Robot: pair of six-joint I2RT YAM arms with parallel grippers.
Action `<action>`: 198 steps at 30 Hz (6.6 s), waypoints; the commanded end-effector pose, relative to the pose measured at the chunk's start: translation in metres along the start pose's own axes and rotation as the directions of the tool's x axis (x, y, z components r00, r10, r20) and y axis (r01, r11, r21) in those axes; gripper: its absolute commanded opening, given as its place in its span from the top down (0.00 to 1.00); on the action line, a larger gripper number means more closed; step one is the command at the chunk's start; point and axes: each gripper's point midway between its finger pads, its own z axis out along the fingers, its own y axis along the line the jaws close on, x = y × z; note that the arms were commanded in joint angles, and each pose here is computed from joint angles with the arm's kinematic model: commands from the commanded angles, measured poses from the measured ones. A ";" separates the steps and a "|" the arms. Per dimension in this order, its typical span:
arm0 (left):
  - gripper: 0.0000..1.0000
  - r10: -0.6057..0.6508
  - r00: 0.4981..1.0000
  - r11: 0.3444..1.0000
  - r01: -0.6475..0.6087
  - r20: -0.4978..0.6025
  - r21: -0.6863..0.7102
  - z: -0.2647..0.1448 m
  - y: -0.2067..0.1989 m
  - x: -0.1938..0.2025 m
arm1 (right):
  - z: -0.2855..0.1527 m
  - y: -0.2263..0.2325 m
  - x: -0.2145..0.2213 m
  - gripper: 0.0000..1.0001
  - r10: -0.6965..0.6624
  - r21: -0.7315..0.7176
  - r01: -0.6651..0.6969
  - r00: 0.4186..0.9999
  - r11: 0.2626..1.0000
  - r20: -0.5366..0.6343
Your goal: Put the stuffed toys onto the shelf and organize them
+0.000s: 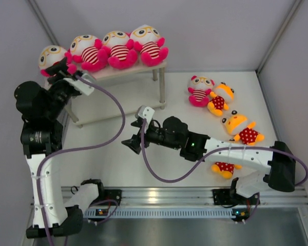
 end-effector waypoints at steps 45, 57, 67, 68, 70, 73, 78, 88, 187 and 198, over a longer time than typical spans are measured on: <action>0.36 -0.692 0.687 0.595 0.371 -0.221 -0.713 -0.029 0.089 0.128 | -0.256 -0.362 0.101 0.14 0.480 0.913 -0.334 0.856 0.234 0.190; 0.20 -0.684 0.607 0.708 0.416 -0.405 -0.572 -0.065 0.027 0.118 | -0.278 -0.472 0.177 0.21 0.658 0.879 -0.469 0.688 0.083 0.305; 0.20 -0.694 0.573 0.720 0.543 -0.435 -0.432 -0.064 -0.009 0.098 | -0.262 -0.461 0.242 0.47 0.751 0.859 -0.509 0.589 0.059 0.298; 0.20 -0.699 0.574 0.715 0.569 -0.427 -0.406 -0.063 -0.013 0.092 | -0.261 -0.460 0.243 0.55 0.754 0.859 -0.508 0.590 0.068 0.289; 0.20 -0.712 0.564 0.698 0.633 -0.418 -0.334 -0.061 -0.027 0.079 | -0.260 -0.458 0.239 0.84 0.755 0.855 -0.512 0.592 0.084 0.281; 0.20 -0.727 0.539 0.668 0.700 -0.425 -0.254 -0.062 -0.047 0.066 | -0.267 -0.452 0.228 1.00 0.731 0.860 -0.502 0.619 0.087 0.288; 0.20 -0.722 0.540 0.617 0.786 -0.433 -0.047 -0.063 -0.082 0.036 | -0.298 -0.426 0.156 1.00 0.582 0.902 -0.418 0.762 0.107 0.284; 0.16 -0.722 0.534 0.492 0.843 -0.441 0.217 -0.078 -0.131 -0.006 | -0.222 -0.278 0.027 1.00 0.154 0.804 -0.099 0.988 0.587 0.010; 1.00 -0.761 0.444 0.307 0.889 -0.474 0.340 -0.062 -0.156 -0.019 | 0.011 -0.036 0.023 0.09 -0.952 0.484 0.875 0.166 0.022 -0.257; 1.00 -0.763 0.428 0.280 0.894 -0.484 0.349 -0.064 -0.162 -0.020 | 0.025 -0.042 0.004 0.15 -0.946 0.525 0.851 0.154 -0.019 -0.284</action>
